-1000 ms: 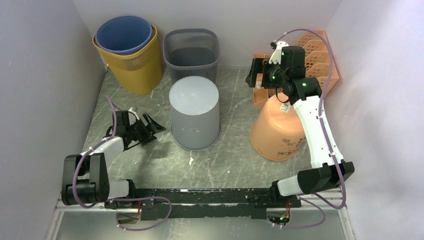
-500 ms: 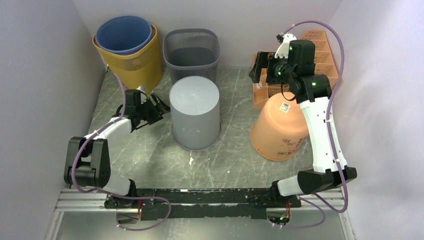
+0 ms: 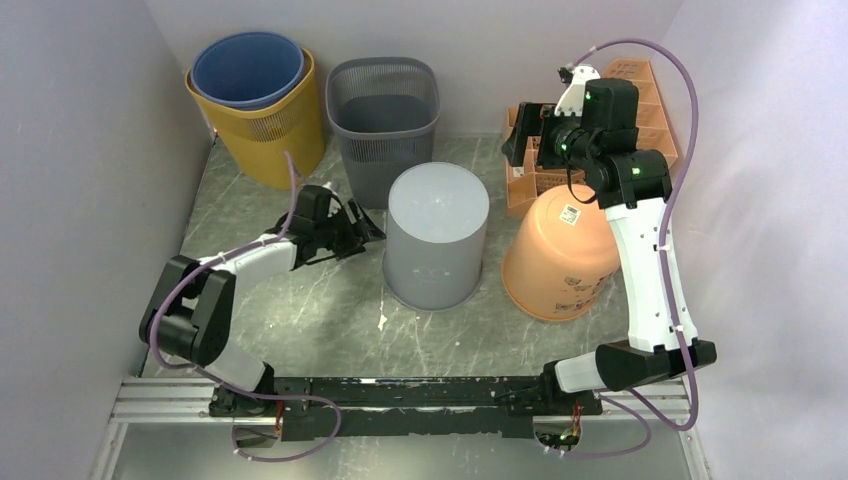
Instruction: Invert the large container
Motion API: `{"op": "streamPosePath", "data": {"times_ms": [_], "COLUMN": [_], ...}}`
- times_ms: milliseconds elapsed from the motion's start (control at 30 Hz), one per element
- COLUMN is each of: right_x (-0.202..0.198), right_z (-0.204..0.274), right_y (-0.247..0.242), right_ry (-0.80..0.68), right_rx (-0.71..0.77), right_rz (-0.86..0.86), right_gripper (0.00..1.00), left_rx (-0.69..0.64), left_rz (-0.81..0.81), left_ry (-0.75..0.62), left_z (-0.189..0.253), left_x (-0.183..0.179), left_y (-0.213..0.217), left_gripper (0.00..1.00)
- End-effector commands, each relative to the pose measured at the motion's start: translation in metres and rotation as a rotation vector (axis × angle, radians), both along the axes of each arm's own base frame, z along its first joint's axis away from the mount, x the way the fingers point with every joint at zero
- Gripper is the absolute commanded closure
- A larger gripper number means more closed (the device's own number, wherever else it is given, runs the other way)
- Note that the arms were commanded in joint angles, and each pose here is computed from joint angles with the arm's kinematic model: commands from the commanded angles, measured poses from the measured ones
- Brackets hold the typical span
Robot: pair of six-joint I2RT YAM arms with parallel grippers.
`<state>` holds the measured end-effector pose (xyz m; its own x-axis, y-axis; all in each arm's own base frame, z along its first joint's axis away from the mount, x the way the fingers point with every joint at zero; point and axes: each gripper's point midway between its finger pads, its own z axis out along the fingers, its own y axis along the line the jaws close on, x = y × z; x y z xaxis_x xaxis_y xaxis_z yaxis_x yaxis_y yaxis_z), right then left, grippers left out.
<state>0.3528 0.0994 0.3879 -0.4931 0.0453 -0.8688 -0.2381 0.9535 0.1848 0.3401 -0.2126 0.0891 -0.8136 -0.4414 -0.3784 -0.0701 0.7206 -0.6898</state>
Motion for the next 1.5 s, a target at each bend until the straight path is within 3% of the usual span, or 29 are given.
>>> {"op": "streamPosePath", "data": {"times_ms": [0, 567, 700, 1033, 1100, 1233, 1367, 1467], "right_x": [-0.006, 0.001, 0.003, 0.007, 0.007, 0.008, 0.007, 0.007], "right_z": [0.013, 0.027, 0.025, 0.024, 0.024, 0.022, 0.018, 0.018], "right_y": [-0.004, -0.008, -0.007, -0.001, -0.001, 0.001, 0.003, 0.005], "right_ry": [-0.032, -0.062, -0.058, -0.057, -0.06, -0.055, -0.05, -0.053], "right_rx": [0.0, -0.038, -0.035, -0.016, -0.011, -0.007, 0.003, 0.014], "right_rz": [-0.005, -0.011, -0.004, 0.011, 0.015, 0.02, 0.028, 0.034], "right_gripper": [0.0, 0.0, 0.0, 0.0, 0.0, 0.0, 0.0, 0.0], "left_rx": [-0.038, -0.099, -0.103, 0.002, 0.033, 0.069, 0.013, -0.039], "left_rz": [-0.028, -0.238, -0.268, -0.256, -0.256, -0.221, -0.162, -0.092], "left_ry": [-0.024, -0.057, -0.049, -0.073, -0.092, -0.098, -0.151, -0.211], "left_z": [0.005, 0.003, -0.001, 0.009, 0.019, 0.045, 0.091, 0.136], "left_x": [0.004, 0.027, 0.027, 0.026, 0.023, 0.009, -0.003, -0.006], "left_y": [-0.035, -0.171, -0.187, -0.161, -0.153, -0.13, -0.115, -0.104], "left_gripper": [0.19, 0.19, 0.18, 0.07, 0.0, 0.01, 0.0, 0.21]}}
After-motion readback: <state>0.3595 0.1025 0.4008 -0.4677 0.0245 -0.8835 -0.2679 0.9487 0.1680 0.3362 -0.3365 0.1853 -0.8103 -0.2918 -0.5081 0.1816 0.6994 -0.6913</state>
